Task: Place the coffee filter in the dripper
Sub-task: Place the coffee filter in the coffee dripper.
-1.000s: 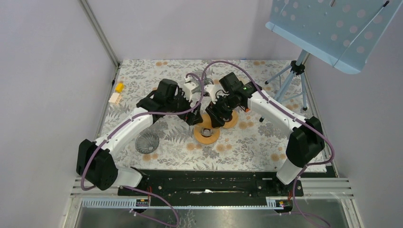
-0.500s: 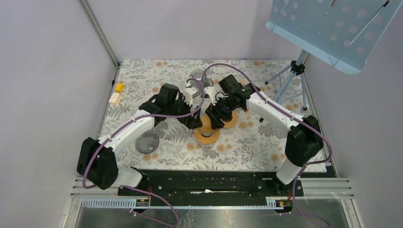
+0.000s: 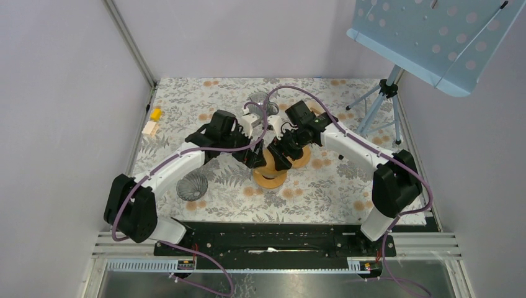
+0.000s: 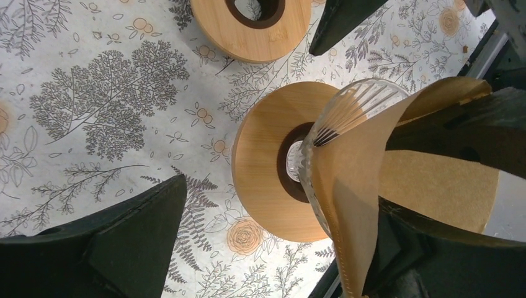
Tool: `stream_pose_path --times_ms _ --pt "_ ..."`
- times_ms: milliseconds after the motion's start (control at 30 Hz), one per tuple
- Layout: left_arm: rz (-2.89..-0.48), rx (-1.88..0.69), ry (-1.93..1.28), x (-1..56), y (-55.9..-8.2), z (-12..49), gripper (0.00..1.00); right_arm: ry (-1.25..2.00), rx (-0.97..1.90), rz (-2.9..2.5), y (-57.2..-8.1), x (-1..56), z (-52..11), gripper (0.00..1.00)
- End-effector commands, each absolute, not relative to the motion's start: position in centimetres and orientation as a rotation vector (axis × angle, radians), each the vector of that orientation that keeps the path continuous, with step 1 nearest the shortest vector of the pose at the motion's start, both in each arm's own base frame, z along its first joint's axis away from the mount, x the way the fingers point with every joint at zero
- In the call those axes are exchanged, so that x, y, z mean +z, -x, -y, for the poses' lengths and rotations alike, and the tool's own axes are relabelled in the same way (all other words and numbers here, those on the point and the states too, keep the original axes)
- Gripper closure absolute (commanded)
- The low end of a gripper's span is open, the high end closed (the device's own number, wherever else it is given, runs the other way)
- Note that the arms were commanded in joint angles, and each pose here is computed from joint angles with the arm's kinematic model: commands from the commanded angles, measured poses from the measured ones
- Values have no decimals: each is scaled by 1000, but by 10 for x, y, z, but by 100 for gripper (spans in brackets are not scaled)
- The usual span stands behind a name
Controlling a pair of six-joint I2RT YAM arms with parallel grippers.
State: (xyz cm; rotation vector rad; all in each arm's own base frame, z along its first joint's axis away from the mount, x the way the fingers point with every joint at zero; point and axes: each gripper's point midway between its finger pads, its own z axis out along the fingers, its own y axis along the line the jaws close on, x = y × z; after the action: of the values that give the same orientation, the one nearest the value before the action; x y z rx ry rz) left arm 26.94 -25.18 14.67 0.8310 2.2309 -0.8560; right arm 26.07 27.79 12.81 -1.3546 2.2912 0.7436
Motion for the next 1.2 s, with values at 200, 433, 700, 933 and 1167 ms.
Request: stream_pose_path --times_ms 200,433,700,933,1167 --pt "-2190 -850 -821 157 -282 261 4 1319 728 -2268 -265 124 -277 22" --pt "-2196 -811 -833 152 -282 257 4 1307 714 -2271 -268 122 -276 20" --pt "-2210 -790 -834 144 -280 253 4 1294 706 -2275 -269 117 -276 18" --pt "-2205 -757 -858 137 -280 249 3 1278 689 -2272 -271 115 -274 18" --pt "-2191 -724 -861 134 -278 243 3 1271 691 -2250 -271 119 -275 17"
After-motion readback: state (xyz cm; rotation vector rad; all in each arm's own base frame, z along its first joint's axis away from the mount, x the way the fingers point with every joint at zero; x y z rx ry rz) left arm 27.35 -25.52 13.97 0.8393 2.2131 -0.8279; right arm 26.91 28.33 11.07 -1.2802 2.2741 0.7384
